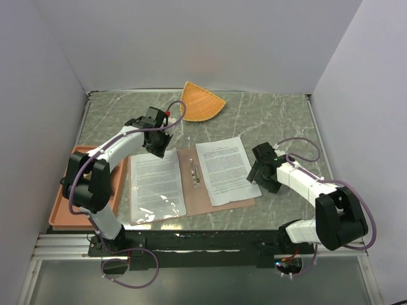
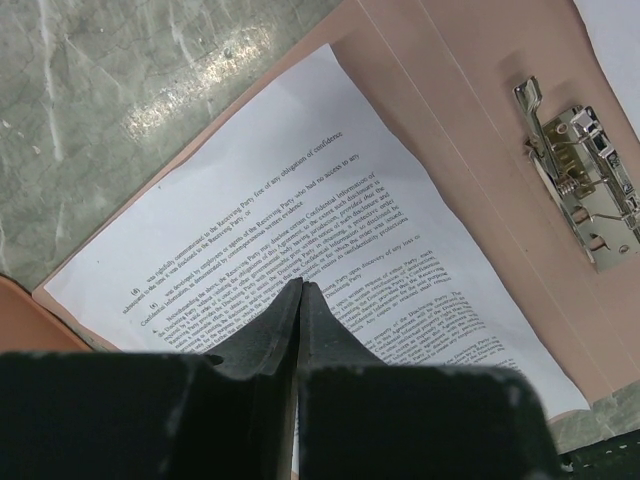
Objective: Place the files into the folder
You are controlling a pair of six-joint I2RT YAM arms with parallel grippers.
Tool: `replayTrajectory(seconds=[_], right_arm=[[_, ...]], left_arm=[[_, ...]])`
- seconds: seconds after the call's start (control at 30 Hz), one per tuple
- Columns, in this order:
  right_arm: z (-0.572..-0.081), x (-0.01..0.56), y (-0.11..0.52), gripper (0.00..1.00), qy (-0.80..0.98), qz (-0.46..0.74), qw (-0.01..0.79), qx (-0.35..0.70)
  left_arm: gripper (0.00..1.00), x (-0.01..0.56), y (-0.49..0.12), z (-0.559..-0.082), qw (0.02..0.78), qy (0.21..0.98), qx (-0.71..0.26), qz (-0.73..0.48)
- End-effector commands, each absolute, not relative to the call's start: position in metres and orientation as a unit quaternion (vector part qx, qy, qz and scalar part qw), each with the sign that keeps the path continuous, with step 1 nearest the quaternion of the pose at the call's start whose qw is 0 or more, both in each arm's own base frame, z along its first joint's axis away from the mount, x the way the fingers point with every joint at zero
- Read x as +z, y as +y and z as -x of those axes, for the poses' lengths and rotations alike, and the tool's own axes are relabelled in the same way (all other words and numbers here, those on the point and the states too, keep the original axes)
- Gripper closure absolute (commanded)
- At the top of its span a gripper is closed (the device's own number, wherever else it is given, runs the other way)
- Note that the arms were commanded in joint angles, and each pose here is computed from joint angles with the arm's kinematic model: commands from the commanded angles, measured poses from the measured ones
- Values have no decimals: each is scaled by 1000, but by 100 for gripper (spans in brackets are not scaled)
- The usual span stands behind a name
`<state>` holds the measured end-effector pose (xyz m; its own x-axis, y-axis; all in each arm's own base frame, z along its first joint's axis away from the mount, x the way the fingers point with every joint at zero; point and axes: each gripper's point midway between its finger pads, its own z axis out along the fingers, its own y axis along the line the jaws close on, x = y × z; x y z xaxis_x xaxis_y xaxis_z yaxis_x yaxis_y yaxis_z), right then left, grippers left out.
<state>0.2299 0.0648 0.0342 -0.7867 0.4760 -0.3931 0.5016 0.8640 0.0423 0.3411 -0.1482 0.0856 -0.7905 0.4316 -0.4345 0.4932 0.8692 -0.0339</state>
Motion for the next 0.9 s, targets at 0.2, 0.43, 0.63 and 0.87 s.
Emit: replayTrajectory(seconds=[0.2, 0.43, 0.63, 0.87], right_arm=[[-216, 20, 78, 37, 947, -270, 172, 9], [-209, 10, 86, 68, 951, -263, 161, 33], [-202, 21, 90, 100, 943, -262, 193, 71], [-194, 37, 97, 100, 937, -251, 218, 107]], left_arm=[[93, 96, -147, -339, 225, 941, -77, -240], [92, 91, -148, -337, 222, 942, -79, -238], [92, 87, -142, -338, 218, 944, -64, -238], [92, 86, -144, -339, 217, 945, -69, -235]])
